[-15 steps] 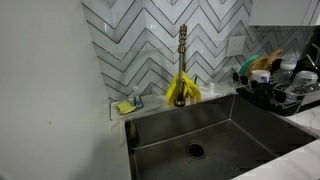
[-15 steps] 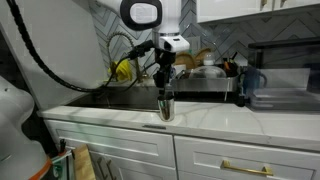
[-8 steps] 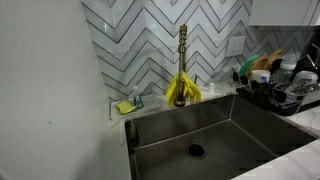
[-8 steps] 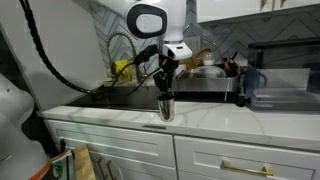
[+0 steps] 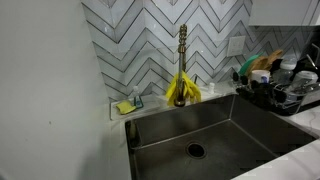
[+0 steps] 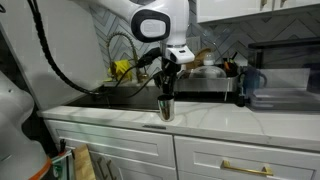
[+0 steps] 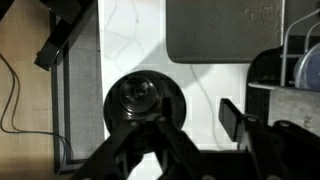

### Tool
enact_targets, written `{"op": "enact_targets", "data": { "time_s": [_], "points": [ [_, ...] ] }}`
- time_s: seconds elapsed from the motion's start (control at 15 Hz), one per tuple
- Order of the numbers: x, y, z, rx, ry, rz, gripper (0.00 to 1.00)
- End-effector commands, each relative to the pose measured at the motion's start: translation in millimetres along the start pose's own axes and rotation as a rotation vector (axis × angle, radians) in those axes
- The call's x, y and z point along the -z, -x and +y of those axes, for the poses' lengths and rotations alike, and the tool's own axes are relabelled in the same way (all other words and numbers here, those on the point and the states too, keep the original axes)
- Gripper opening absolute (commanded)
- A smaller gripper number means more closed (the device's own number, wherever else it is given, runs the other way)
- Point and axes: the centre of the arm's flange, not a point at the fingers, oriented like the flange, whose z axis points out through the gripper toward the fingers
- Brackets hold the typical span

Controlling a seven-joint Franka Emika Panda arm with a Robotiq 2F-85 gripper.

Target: Pour the water out of the silver cup into the sink

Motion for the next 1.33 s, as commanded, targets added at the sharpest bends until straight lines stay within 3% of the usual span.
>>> {"op": "enact_targets", "data": {
  "time_s": [0.0,0.13,0.4,0.47,0.73,1.07,1.27],
  "points": [
    [-7,-3,-2,-0.029,-0.001,-0.002,0.57],
    [-9,-4,-2,-0.034,0.006,-0.005,0.35],
    [-12,-4,-2,-0.049,0.02,-0.001,0.04],
    [-11,-2,-3,-0.048,0.023,0.0,0.0],
    [8,25,-7,-0.019,0.048,0.023,0.0],
    [40,92,-25,0.052,0.142,0.066,0.01],
    [60,138,-39,0.211,0.175,0.061,0.01]
  ]
}}
